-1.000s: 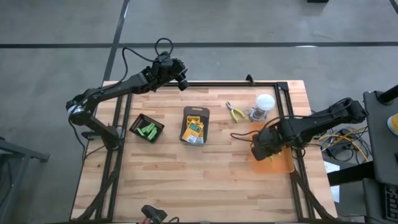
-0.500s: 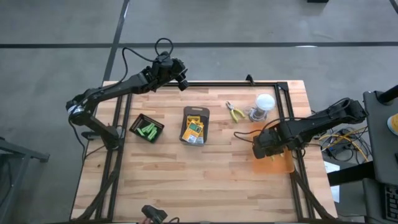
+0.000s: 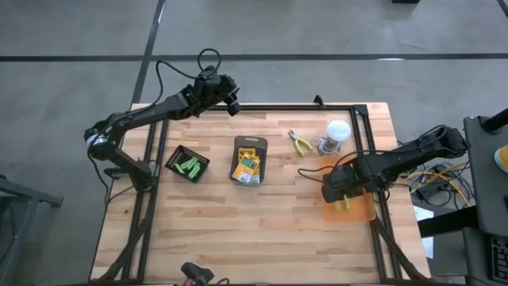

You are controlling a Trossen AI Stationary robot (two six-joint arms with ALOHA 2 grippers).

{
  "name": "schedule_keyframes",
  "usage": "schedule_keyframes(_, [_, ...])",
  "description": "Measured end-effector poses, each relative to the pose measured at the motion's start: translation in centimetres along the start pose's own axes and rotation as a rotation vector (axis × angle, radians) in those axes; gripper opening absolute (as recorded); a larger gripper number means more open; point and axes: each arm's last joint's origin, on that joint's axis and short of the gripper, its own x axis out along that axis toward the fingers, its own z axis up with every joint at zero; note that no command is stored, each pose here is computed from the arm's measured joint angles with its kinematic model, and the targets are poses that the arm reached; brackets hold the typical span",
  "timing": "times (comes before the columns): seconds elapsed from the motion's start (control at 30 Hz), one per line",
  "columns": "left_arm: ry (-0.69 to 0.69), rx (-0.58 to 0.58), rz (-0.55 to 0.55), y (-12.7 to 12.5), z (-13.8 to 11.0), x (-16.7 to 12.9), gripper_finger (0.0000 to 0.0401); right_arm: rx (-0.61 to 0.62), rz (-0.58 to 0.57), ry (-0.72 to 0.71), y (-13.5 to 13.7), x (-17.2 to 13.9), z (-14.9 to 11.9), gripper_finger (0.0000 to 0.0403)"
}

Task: Pick & Place School Supplies
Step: Put the left light green hole puncher into the orange bin, then put the light green hole puncher into the orange bin

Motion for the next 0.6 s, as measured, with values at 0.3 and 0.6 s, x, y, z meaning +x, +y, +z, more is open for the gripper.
schedule_keyframes(0.3, [0.0,0.0,0.0,0.0,0.0,0.0,0.0168,-0.057,0.116,-0.115,1.5,-2.1,-0.1,0.0166])
schedule_keyframes(0.6, [0.0,0.0,0.0,0.0,0.0,0.0,0.0168,-0.029,0.357,-0.467,4.0,-8.5,-0.1,0.0158])
